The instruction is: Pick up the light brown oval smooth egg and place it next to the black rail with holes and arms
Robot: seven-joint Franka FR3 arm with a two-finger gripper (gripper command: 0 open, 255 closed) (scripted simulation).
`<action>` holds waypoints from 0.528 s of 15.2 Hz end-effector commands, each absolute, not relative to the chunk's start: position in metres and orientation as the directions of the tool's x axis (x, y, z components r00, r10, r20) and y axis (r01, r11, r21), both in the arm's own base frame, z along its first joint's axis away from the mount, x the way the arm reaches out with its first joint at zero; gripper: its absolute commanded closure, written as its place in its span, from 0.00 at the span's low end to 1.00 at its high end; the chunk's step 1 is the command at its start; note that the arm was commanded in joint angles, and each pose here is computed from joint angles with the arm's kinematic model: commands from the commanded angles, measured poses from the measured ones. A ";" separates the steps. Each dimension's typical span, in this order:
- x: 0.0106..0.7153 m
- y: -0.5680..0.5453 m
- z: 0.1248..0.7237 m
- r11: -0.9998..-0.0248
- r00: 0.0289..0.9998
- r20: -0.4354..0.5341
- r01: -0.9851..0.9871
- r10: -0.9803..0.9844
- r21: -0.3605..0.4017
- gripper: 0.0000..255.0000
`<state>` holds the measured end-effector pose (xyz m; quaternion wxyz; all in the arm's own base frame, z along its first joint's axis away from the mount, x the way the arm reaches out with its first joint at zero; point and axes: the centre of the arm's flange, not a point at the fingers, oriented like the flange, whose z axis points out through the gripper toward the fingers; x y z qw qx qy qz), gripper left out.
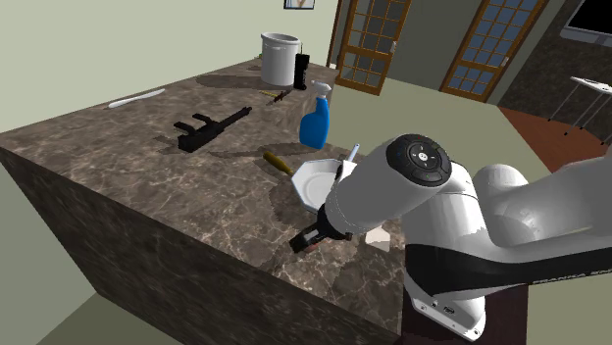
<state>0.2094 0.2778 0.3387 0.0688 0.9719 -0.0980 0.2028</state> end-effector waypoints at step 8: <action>0.222 0.275 0.307 -0.972 0.898 0.410 -0.218 -0.163 0.092 0.00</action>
